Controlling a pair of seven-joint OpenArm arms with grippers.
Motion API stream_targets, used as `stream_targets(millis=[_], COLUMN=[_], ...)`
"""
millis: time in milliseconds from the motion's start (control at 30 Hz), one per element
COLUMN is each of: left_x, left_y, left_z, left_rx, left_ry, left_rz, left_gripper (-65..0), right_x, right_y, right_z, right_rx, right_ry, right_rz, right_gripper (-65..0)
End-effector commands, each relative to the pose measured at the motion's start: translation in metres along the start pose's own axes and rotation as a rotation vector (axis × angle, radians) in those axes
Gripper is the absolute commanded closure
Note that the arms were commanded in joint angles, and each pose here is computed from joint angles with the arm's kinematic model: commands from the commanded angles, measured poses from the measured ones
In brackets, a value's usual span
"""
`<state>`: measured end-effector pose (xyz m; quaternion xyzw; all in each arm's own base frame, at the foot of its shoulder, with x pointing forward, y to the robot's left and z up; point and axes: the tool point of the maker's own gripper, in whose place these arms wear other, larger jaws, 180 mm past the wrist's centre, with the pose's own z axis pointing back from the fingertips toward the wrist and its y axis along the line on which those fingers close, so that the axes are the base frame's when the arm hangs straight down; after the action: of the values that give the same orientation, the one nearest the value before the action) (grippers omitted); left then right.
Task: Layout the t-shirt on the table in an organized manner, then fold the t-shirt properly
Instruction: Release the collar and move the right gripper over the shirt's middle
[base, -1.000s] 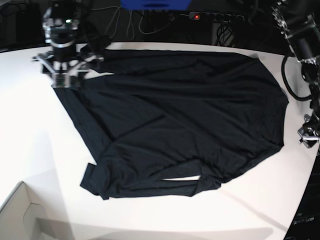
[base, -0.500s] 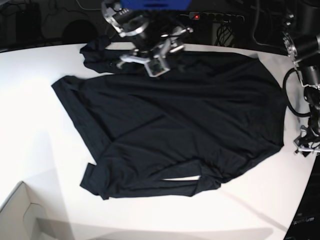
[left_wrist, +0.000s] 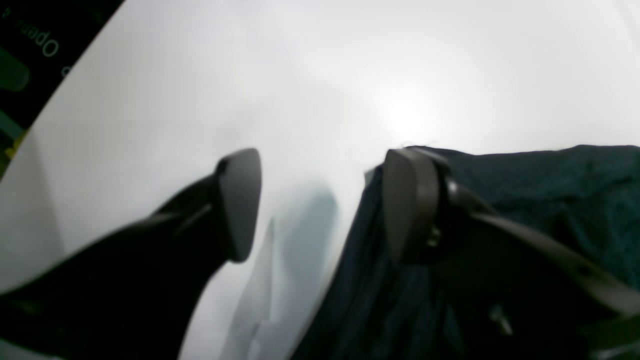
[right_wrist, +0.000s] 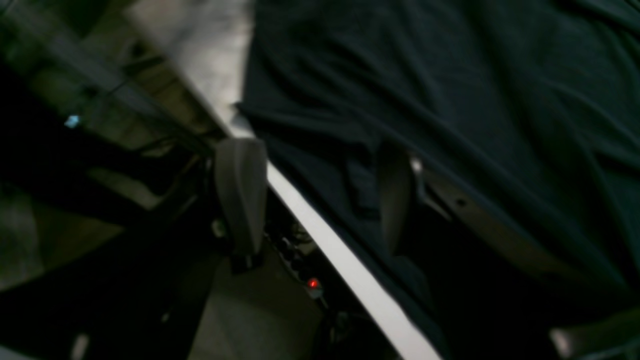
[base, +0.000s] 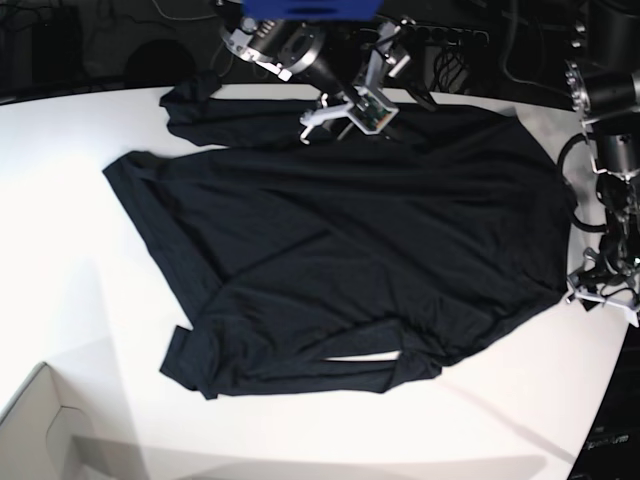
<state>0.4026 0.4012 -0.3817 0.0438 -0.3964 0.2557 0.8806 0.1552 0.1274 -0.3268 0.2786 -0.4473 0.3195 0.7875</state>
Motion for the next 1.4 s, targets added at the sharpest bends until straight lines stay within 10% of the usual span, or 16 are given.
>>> stream_targets(millis=[0, 533, 1367], left_x=[0.024, 0.020, 0.000], left_y=[0.003, 0.013, 0.005], left_z=[0.005, 0.012, 0.016], left_rx=[0.002, 0.012, -0.010], left_ry=[-0.058, -0.110, -0.063], left_rz=[-0.006, -0.044, -0.062], left_gripper=[-37.3, -37.2, -37.4], right_x=[0.006, -0.022, -0.029], right_y=[-0.015, -0.111, -0.153], right_z=[-0.025, -0.050, -0.043], right_rx=[-0.157, -0.321, -0.391], right_ry=[-0.005, 0.110, 0.148], right_rz=[0.094, 0.153, 0.195], right_gripper=[-35.6, -35.9, -35.9])
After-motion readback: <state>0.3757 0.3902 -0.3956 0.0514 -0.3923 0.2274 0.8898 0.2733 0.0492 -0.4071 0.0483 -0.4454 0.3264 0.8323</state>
